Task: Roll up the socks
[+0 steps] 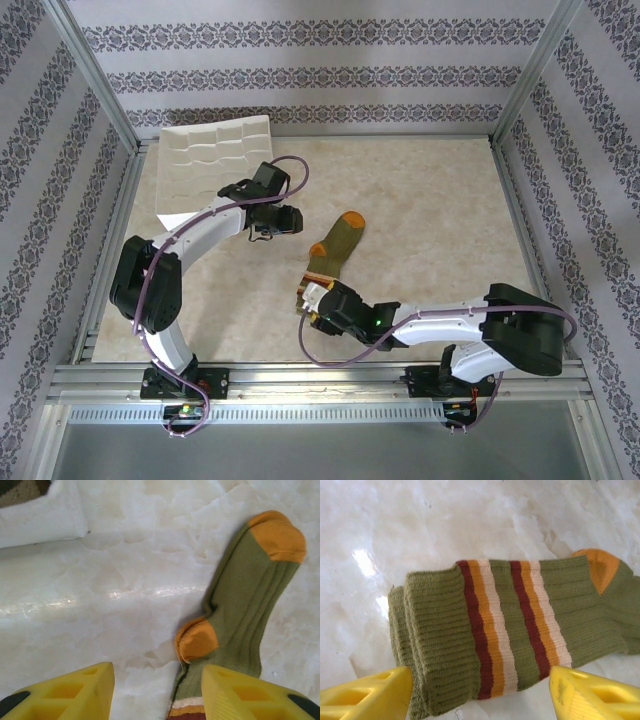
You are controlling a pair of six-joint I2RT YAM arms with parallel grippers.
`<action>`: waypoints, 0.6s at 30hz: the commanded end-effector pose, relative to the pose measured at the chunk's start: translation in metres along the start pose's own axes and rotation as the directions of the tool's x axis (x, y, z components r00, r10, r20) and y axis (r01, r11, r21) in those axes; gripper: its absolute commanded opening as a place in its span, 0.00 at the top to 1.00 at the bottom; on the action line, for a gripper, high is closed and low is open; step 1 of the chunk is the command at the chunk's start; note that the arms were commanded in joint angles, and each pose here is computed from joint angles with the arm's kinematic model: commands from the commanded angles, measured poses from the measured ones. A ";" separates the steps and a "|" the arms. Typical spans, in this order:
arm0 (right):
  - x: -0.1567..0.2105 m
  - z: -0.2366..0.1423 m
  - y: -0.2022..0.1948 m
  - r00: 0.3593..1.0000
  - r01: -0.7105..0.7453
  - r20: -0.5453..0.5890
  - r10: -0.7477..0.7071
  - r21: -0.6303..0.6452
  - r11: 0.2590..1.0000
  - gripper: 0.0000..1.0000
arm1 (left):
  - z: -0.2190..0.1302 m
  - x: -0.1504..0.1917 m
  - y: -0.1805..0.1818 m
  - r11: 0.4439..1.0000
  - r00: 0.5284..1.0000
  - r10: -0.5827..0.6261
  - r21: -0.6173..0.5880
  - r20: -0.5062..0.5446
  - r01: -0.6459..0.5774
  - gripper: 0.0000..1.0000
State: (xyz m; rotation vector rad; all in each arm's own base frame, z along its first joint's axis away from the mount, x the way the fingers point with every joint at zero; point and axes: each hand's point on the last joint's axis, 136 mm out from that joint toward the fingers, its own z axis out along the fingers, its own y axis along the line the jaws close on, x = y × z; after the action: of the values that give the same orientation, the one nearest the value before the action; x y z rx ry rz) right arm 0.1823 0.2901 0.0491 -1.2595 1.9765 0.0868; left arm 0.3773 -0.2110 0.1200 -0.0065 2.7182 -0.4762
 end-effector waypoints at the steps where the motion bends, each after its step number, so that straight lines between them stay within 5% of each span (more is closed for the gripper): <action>1: 0.009 0.003 -0.001 0.999 0.038 -0.020 -0.037 0.031 0.999 0.29 | -0.007 -0.012 -0.002 1.000 0.999 0.027 -0.015 0.040 -0.026 0.52; 8: 0.008 -0.007 0.001 0.998 0.056 0.032 -0.056 0.006 0.998 0.31 | -0.005 0.016 -0.018 0.980 0.988 -0.147 0.128 -0.054 0.153 0.54; 18: 0.004 -0.005 0.017 0.984 0.168 0.072 -0.163 -0.074 0.983 0.27 | 0.008 0.082 -0.026 0.855 0.878 -0.416 0.228 -0.237 0.466 0.63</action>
State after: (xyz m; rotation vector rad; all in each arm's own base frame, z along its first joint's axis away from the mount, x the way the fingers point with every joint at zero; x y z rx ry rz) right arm 0.1670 0.2775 0.0407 -1.3816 1.8768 0.1056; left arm 0.3075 -0.2251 0.0740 -0.4468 2.8531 -0.8512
